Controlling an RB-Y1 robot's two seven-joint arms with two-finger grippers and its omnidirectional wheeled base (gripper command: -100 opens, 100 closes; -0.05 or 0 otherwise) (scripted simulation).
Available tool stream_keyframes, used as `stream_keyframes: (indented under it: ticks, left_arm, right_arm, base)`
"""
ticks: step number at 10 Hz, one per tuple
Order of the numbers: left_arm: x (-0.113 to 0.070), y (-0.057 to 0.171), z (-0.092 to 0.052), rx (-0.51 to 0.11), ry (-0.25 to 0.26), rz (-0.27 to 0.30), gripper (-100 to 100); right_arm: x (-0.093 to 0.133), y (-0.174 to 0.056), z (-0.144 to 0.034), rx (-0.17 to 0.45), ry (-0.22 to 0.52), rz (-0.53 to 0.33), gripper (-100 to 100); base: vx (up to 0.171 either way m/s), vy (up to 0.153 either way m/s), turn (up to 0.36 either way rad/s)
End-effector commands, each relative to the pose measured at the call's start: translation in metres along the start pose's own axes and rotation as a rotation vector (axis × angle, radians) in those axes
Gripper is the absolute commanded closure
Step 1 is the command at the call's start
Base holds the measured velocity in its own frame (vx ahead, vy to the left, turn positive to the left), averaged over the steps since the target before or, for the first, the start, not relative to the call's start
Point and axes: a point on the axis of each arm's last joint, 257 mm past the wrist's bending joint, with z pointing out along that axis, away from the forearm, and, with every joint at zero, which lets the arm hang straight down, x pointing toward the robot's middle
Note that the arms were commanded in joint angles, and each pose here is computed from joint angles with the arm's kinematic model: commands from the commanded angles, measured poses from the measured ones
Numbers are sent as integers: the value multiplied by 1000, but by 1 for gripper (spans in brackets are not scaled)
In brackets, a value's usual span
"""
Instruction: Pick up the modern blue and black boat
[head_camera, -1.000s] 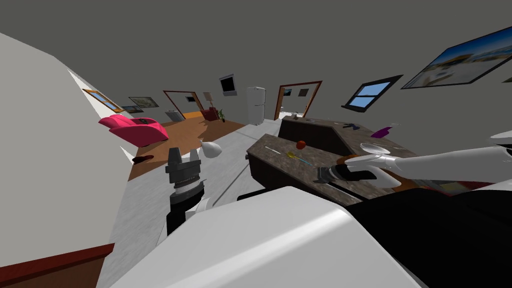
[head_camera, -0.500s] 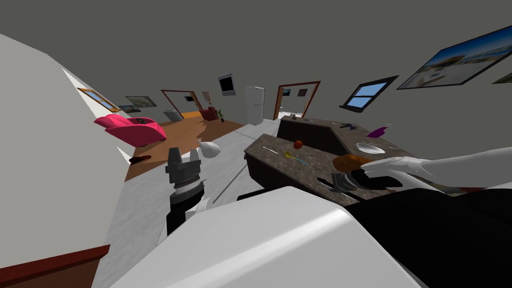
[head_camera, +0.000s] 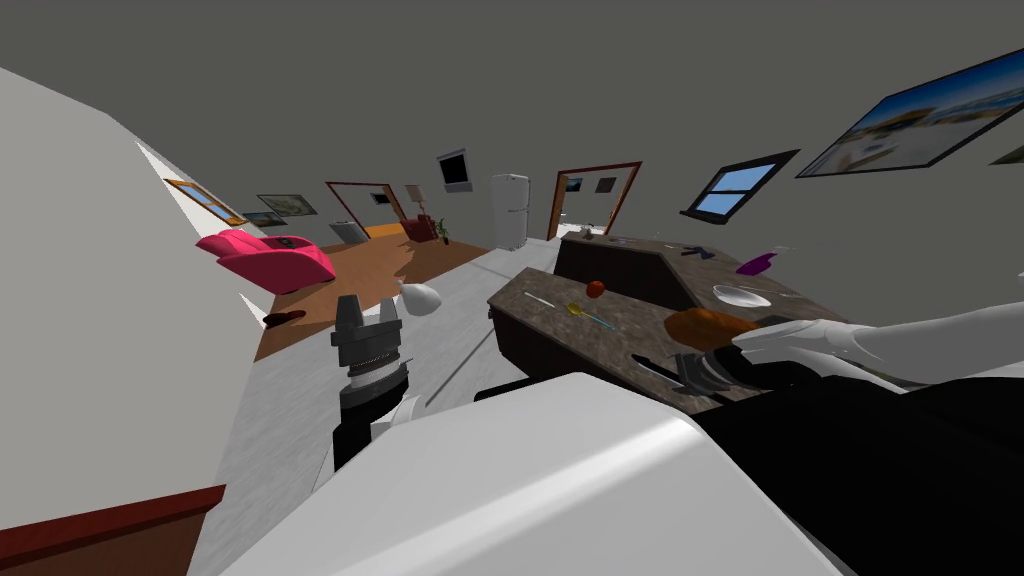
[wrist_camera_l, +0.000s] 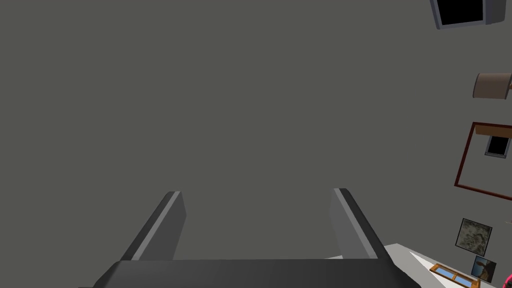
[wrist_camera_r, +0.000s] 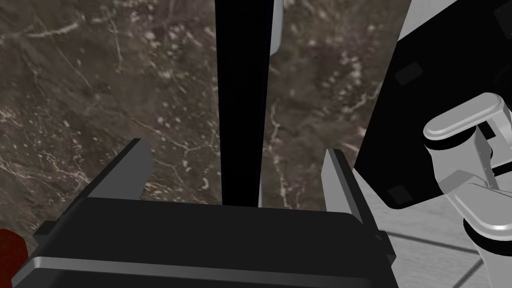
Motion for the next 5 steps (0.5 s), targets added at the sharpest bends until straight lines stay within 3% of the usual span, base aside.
stream_keyframes:
  ticks: [1,3,4,5]
  left_arm:
    - [0,0,0,0,0,0,0]
    - [0,0,0,0,0,0,0]
    - [0,0,0,0,0,0,0]
    - [0,0,0,0,0,0,0]
  right_arm:
    - [5,3,9,0,3,7,-100]
    - [5,3,11,-1,3,9,-100]
    - [5,3,11,-1,4,8,100]
    - [5,3,11,-1,4,8,100]
  base:
    - [-1,-2,12]
    - [0,-1,6]
    - [0,0,0]
    - [0,0,0]
